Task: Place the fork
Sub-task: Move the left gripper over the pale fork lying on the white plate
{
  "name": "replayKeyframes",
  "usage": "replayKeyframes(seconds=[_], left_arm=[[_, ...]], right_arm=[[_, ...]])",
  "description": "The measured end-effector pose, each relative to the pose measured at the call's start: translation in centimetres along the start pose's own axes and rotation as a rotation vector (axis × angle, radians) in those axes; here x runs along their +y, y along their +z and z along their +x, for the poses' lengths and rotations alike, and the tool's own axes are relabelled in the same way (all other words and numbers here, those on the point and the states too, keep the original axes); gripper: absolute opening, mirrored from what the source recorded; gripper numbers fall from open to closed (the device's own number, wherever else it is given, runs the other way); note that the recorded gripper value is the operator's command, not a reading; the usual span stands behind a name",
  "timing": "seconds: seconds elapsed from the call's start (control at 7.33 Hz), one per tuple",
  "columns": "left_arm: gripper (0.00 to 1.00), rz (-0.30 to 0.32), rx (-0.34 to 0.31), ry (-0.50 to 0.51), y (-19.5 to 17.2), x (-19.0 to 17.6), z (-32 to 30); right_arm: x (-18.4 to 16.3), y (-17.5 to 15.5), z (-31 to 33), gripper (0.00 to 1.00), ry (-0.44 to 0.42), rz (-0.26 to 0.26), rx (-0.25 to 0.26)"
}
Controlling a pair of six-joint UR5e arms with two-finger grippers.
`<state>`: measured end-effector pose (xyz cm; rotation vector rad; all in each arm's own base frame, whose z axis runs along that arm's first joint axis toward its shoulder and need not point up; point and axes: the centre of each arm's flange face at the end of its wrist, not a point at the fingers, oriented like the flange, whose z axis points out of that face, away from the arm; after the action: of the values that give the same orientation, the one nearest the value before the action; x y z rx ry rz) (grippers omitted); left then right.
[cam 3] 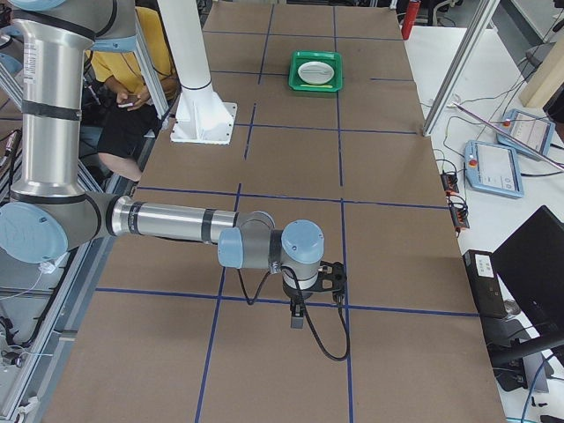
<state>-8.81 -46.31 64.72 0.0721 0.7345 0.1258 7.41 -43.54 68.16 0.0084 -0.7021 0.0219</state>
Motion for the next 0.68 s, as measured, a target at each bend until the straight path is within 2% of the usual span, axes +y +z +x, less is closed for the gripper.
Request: replayKeyframes(seconds=[0.41,0.68], left_arm=[[1.0,0.017,-0.001,0.02,-0.7,-0.5,0.6],[1.0,0.075,-0.01,0.083,-1.8,-2.1,2.5]], right_arm=[[0.0,0.0,0.0,1.0,0.0,0.0,0.0],[0.0,0.0,0.0,1.0,0.0,0.0,0.0]])
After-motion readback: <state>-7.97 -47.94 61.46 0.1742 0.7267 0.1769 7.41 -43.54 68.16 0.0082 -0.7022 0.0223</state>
